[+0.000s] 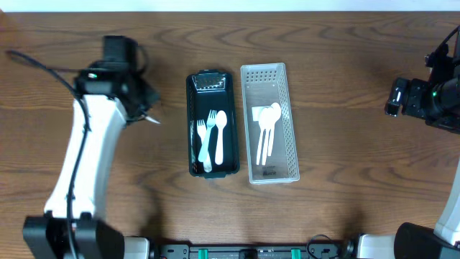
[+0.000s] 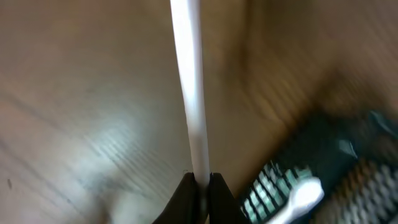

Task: Pack container
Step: 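Carry the white fork into the green basket and release it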

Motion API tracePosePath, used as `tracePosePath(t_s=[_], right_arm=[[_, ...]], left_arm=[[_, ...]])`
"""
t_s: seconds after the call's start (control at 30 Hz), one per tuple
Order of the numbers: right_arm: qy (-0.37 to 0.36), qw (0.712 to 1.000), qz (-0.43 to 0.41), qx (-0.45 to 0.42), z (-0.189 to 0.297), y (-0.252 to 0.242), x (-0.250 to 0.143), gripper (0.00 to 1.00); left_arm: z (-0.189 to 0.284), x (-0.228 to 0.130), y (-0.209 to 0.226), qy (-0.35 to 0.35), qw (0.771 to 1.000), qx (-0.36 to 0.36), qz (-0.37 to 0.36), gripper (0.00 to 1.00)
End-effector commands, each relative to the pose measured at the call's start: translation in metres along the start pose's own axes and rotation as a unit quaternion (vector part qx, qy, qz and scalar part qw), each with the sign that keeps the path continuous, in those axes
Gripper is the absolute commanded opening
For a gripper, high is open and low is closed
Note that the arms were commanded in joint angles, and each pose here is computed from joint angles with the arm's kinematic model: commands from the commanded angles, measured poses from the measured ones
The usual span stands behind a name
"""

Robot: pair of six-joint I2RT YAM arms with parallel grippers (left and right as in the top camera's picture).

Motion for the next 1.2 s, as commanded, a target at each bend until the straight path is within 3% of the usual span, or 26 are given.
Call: tracePosePath(t_s=[0.0, 0.13, 0.27, 0.73, 1.17], right_arm=[[0.001, 1.0, -0.005, -0.001, 0.0, -0.002, 0.0, 0.99], [0.001, 1.0, -0.005, -0.001, 0.0, -0.002, 0.0, 0.99], [0.001, 1.0, -0.005, -0.001, 0.0, -0.002, 0.0, 0.99], [0.002, 1.0, -0.005, 0.007, 0.0, -0.001, 0.0, 0.99], [0.002, 1.0, -0.005, 0.007, 0.0, -0.001, 0.0, 0.99]], left_arm=[[0.025, -0.026, -0.023, -0.017, 0.989, -0.033, -0.146, 0.06], [0.03, -0.061, -0.046, -0.005, 0.97, -0.052, -0.236, 0.06], [0.026, -0.085, -0.06, 0.009, 0.958, -0.055, -0.281, 0.06], [0.001, -0.093, -0.069, 0.031, 0.947, -0.033, -0.317, 0.06], [-0.075, -0.114, -0.088, 0.092, 0.937, 0.019, -0.338, 0.06]])
Point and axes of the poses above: each gripper's point midway between its finger pads, its own z axis back along the fingers, its own y axis along the line the jaws close on, x = y × z, the point moved 8 cm from there along z, back along the fingers, and after that the axes turned 7 degrees about z, right-handed, at the moved point
